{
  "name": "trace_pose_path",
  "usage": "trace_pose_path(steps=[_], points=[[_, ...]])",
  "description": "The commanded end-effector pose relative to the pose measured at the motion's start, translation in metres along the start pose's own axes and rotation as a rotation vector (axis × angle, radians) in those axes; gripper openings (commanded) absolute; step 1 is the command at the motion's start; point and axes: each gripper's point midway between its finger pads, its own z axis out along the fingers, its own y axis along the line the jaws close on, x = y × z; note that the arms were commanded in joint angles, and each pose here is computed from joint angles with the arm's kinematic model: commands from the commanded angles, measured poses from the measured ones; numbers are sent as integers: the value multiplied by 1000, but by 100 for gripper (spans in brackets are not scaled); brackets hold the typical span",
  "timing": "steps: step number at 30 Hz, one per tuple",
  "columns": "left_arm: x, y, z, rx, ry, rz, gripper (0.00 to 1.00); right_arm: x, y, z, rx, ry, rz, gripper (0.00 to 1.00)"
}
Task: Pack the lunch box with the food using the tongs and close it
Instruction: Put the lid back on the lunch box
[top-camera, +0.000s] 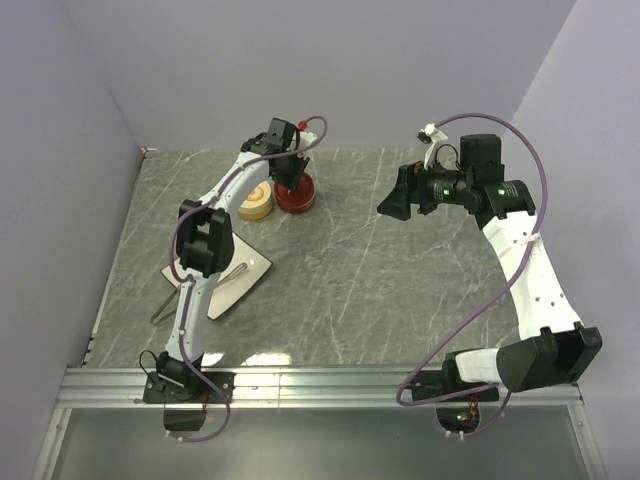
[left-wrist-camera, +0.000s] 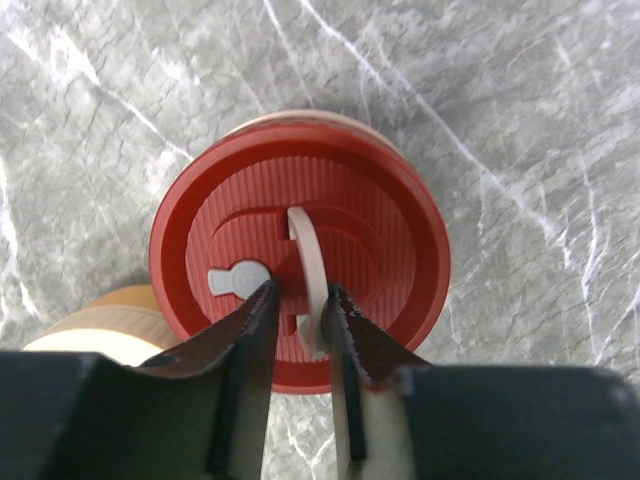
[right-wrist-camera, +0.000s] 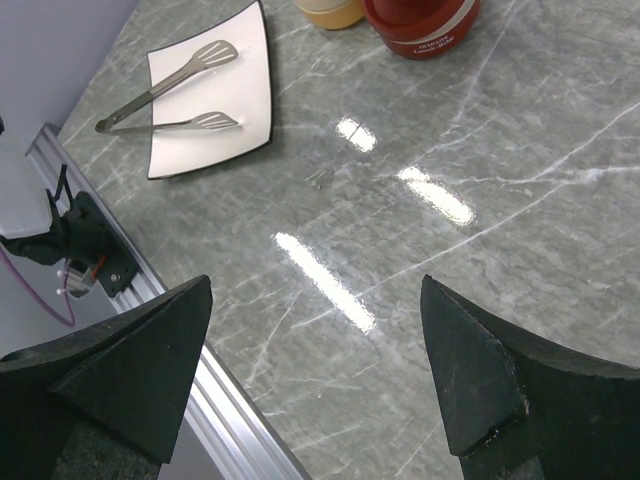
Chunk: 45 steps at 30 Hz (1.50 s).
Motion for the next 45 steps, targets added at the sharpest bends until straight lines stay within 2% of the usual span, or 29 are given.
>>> trace_pose_path(steps=[1,12,21,27,33,40,45], points=[[30,-12,20,45,76,22,29,-8,5,-8,1,-45,-32,91],[67,-38,18,113,208,121,26,-7,5,-8,-4,-42,-27,91],[85,-62,0,210,292,156,24,-6,7,-9,-7,-44,-28,91],[78,-63,-6,209,274,147,25,-6,7,-8,-11,-42,-26,91],[68,-57,-7,171,232,120,29,-7,9,-10,-15,-45,-34,91],[34,-39,-22,105,70,69,28,-6,9,-12,-10,-49,-38,91],[12,-29,-34,102,-19,28,22,-7,10,-12,-11,-53,-39,91]])
